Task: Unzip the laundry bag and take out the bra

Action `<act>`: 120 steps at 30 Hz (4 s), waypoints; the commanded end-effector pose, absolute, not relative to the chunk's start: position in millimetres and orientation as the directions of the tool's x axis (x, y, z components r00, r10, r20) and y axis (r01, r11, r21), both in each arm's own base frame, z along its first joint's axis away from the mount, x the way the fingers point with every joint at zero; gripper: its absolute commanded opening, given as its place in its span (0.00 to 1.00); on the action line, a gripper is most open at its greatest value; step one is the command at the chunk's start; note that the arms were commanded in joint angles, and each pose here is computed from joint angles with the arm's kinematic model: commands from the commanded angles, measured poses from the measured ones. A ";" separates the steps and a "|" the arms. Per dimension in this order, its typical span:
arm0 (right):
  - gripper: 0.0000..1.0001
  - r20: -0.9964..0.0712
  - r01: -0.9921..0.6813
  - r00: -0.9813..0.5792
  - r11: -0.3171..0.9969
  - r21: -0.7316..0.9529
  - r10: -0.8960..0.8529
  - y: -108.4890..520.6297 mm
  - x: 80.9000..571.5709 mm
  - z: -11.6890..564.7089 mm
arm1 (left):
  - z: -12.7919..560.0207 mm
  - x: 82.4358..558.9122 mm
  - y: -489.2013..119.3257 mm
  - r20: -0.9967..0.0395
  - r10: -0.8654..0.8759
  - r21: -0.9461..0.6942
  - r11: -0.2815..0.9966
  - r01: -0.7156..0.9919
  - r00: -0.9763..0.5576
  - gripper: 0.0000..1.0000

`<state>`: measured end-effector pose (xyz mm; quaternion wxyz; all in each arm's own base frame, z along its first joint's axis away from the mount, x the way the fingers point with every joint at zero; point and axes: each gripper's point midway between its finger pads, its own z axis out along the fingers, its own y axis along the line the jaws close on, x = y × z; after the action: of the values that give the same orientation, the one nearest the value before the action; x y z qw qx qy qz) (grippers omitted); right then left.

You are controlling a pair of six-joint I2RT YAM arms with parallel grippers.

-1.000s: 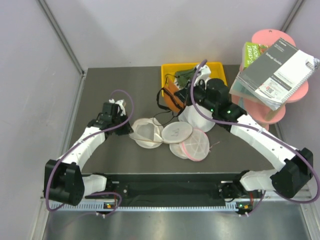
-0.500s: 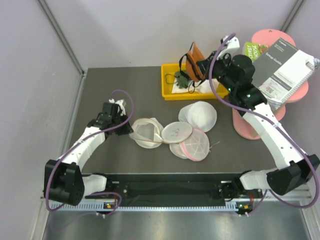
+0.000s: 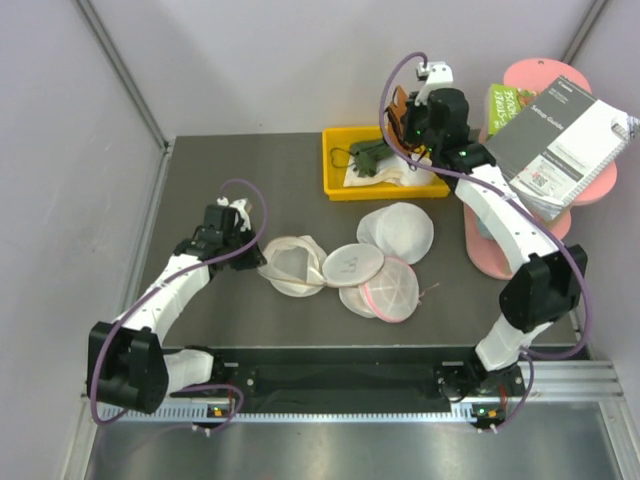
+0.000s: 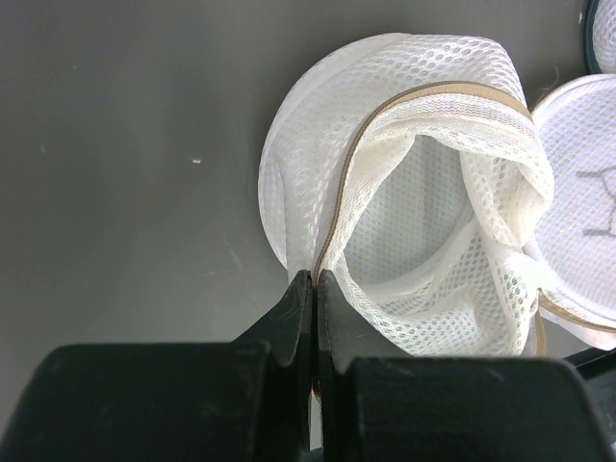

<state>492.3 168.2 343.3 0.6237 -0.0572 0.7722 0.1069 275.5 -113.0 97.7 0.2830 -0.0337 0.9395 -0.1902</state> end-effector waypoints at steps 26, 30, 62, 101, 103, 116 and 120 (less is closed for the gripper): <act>0.97 -0.956 0.011 -0.214 0.978 -0.208 -0.201 138.4 569.7 321.1 | 122.8 286.8 -115.2 -0.588 -0.173 -0.382 0.920 0.083 -0.790 0.00; 0.98 -0.950 -0.059 -0.205 0.972 -0.229 -0.237 157.6 560.3 327.4 | 122.7 286.4 -115.4 -0.588 -0.173 -0.383 0.920 0.084 -0.790 0.00; 0.85 -0.662 -0.217 -0.746 0.914 0.342 0.070 222.7 266.4 151.0 | 126.6 284.8 -117.0 -0.593 -0.175 -0.393 0.915 0.093 -0.786 0.00; 0.27 -0.639 -0.222 -0.762 0.886 0.407 0.103 237.2 283.4 128.2 | 127.8 283.1 -117.9 -0.595 -0.174 -0.398 0.912 0.099 -0.785 0.00; 0.16 -0.657 -0.217 -0.748 0.900 0.377 0.095 232.1 288.0 130.7 | 128.2 283.6 -118.3 -0.596 -0.174 -0.399 0.911 0.101 -0.784 0.00; 0.00 -0.800 -0.391 -0.598 0.854 0.343 0.048 278.9 297.1 203.2 | 123.5 284.1 -116.0 -0.583 -0.179 -0.391 0.917 0.080 -0.793 0.00; 0.00 -0.828 -0.467 -0.561 0.820 0.332 0.016 315.4 292.7 215.1 | 117.4 284.1 -112.3 -0.572 -0.179 -0.373 0.926 0.060 -0.800 0.00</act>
<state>285.4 278.0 179.9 0.4027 -0.1022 0.8758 0.2456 275.5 -113.7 107.4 0.2981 -0.0312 0.9337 -0.1960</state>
